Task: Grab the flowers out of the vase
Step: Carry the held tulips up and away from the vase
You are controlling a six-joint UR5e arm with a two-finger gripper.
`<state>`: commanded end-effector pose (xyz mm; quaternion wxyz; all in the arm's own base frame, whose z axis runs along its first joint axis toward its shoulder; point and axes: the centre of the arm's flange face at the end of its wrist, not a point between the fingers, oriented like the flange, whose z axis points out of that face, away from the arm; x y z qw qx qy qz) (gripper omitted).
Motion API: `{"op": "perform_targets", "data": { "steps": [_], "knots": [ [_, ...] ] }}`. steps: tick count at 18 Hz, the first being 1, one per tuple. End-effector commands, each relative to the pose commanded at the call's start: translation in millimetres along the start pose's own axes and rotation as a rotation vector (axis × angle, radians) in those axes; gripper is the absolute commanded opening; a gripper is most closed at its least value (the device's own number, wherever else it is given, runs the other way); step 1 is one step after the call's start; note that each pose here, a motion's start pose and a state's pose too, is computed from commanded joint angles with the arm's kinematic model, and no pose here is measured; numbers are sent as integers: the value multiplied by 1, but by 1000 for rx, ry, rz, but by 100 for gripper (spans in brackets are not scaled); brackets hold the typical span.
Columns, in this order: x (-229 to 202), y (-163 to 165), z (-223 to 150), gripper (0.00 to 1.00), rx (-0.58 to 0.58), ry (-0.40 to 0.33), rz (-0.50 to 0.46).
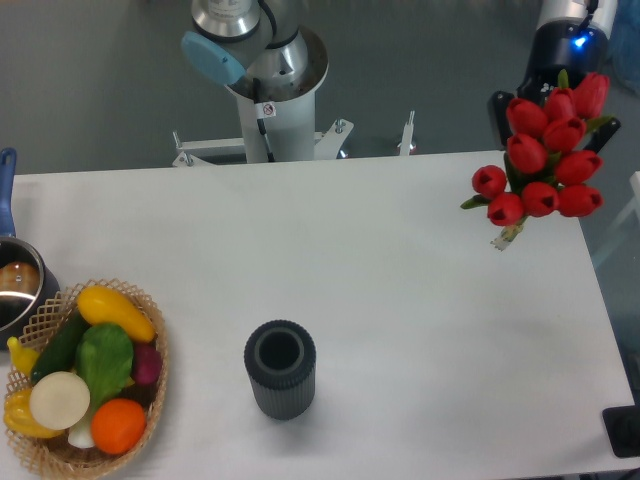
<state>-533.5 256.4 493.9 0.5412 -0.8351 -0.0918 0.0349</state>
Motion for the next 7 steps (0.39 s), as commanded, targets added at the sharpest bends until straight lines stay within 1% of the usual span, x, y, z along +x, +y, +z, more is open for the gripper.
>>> {"op": "perform_targets", "data": {
  "steps": [4, 7],
  "knots": [
    [-12, 13, -9, 39, -2, -19, -9],
    [-14, 17, -8, 39, 0, -15, -17]
  ]
}}
